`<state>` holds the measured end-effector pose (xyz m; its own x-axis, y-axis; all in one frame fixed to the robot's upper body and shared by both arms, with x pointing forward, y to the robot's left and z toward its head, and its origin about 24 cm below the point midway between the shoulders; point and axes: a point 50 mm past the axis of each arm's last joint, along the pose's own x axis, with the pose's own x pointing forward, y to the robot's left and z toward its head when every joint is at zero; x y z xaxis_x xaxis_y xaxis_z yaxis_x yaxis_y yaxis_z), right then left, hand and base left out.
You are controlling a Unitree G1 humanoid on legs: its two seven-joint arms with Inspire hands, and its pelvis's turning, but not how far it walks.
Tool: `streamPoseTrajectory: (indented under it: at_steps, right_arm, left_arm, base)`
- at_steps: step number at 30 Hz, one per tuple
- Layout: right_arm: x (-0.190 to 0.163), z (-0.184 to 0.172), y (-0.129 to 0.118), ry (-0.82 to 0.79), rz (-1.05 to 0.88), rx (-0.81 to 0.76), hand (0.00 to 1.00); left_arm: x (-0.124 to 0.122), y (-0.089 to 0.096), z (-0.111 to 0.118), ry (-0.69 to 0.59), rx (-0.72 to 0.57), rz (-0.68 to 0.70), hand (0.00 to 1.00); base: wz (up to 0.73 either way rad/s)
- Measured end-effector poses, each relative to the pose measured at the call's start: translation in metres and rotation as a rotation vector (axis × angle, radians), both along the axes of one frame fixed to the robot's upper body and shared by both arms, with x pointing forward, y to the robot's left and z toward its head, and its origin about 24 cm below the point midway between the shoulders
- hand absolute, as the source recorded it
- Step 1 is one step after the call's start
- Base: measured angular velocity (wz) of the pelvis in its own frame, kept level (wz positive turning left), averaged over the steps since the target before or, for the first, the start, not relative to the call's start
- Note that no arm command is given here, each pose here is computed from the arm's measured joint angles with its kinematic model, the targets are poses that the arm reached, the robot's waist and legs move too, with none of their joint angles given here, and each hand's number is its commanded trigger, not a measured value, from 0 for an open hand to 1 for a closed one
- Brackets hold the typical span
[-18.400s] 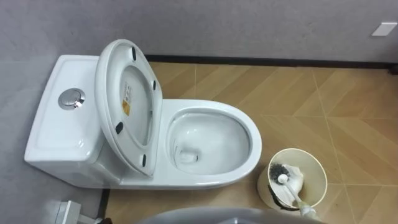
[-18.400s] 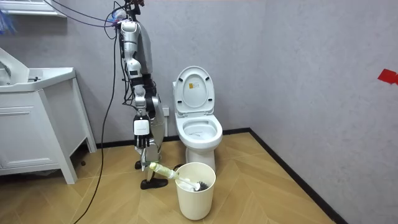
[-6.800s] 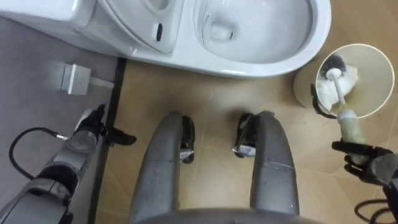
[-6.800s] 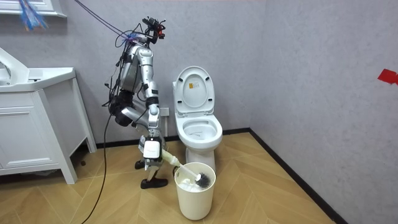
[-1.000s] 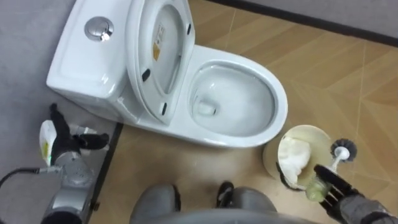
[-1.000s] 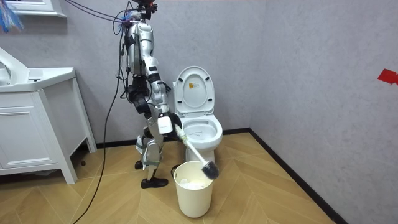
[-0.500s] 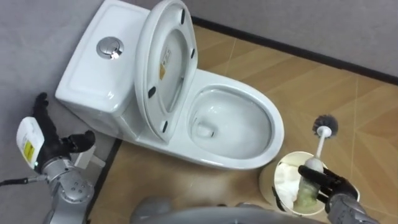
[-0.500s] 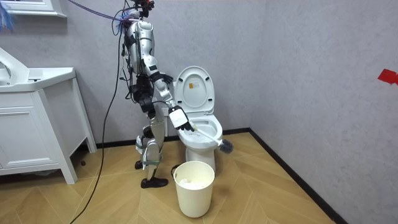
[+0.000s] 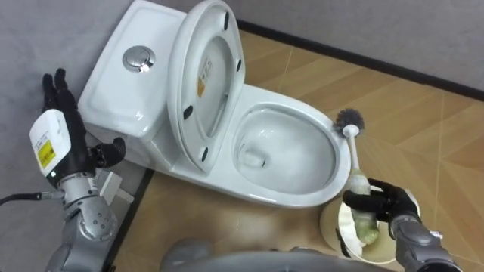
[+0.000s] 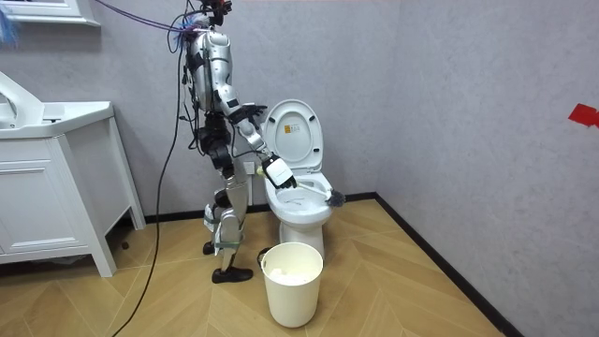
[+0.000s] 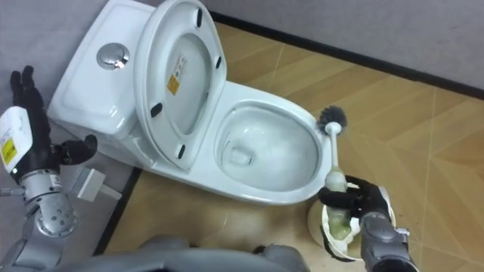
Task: Brush toilet
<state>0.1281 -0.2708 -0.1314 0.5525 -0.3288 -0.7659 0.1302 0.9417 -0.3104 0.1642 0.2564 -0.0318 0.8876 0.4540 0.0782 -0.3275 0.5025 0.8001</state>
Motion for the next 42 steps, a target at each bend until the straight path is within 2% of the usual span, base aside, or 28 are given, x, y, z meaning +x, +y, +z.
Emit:
streamPoseTrajectory:
  at_steps: [9, 14, 20, 27, 32, 42]
  right_arm:
    - [0.001, 0.001, -0.002, 0.012, 0.064, -0.001, 1.0]
    - [0.018, 0.007, -0.006, 0.004, 0.138, -0.011, 1.0]
    - [0.04, 0.018, -0.021, 0.014, 0.188, -0.089, 1.0]
    - [0.074, 0.036, -0.027, -0.008, 0.257, -0.175, 1.0]
    - [0.096, 0.048, -0.026, -0.031, 0.317, -0.257, 1.0]
    - [0.112, 0.059, -0.024, -0.029, 0.434, -0.425, 1.0]
  left_arm:
    - [0.0, -0.007, -0.009, 0.067, -0.025, -0.069, 0.0]
    - [0.009, -0.014, -0.014, 0.15, -0.03, -0.168, 0.0]
    - [0.02, -0.018, -0.02, 0.241, 0.056, -0.277, 0.0]
    - [0.049, -0.021, -0.012, 0.251, 0.14, -0.356, 0.0]
    - [0.07, -0.018, 0.001, 0.223, 0.212, -0.391, 0.0]
    - [0.086, -0.022, 0.01, 0.176, 0.256, -0.399, 0.0]
  base:
    - [0.0]
    - [0.01]
    - [0.02]
    - [0.12]
    - [0.04]
    - [0.04]
